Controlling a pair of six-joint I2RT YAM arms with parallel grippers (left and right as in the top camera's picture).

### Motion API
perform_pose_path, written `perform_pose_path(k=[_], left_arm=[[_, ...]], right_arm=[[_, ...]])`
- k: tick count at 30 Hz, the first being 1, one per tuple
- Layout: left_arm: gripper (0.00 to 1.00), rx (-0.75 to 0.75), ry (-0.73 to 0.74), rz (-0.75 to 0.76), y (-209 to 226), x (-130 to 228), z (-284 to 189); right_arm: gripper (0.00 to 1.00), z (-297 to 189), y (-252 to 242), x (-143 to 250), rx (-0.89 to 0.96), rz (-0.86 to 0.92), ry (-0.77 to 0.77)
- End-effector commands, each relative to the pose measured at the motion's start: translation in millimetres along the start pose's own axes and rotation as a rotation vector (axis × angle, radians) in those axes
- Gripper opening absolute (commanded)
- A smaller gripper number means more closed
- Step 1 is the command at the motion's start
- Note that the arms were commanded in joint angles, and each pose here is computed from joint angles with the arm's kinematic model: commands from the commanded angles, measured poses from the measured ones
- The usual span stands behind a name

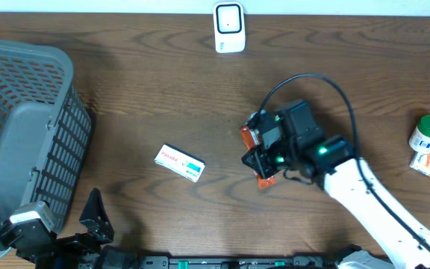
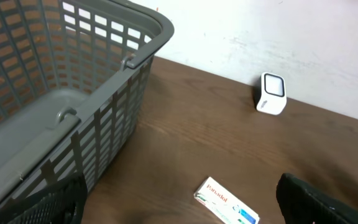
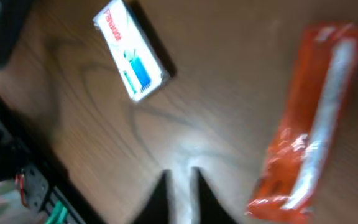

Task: Scan the item barcode

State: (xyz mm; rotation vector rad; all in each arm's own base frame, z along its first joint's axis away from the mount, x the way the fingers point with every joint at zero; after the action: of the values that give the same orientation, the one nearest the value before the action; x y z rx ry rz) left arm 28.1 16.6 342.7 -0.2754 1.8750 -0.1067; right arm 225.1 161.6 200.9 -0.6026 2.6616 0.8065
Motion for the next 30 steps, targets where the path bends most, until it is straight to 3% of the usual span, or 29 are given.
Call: perform_pose_path(k=[1,9,14,20,23,26,28,29,30], left_arm=[[0.97,0.006,-0.001,-0.002,-1,0,0],[0.97,0.006,-0.001,-0.002,-1,0,0],[0.97,0.006,-0.001,-0.002,-1,0,0],[0.97,0.006,-0.001,-0.002,-1,0,0],[0.97,0.006,-0.001,-0.002,-1,0,0],[0.97,0.006,-0.001,-0.002,-1,0,0],[0.97,0.006,-0.001,-0.002,-1,0,0],[0.97,0.006,-0.001,-0.002,-1,0,0],[0.97,0.006,-0.001,-0.002,-1,0,0]], right_arm=[[0.01,41,-6,31,0.019,0.141,0.141],[0.01,67,-29,49,0.279,0.253,0.218],[0.01,60,-52,51,0.528,0.361,0.171],[0.01,43,-85,45,0.697,0.448,0.09],[0.01,35,-99,42,0.714,0.544,0.054],[0.01,30,-100,35,0.609,0.602,0.052],[0.12,22,-92,23,0.471,0.629,0.049],[0.25,17,-87,18,0.409,0.633,0.042],[0.45,11,-82,12,0.352,0.64,0.035]])
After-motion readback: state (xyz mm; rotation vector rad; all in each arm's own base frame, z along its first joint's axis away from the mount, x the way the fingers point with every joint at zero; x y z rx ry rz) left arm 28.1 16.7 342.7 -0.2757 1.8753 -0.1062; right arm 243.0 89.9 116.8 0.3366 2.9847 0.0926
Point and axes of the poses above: each gripper's point midway between its finger pads, its own z axis out along the fingers, its own y axis along the line the jaws close on, x = y × z, the point moved 10 cm from there along -z, back along the fingers, and after that the axes turned 2 degrees about z, right-handed, at the moved point
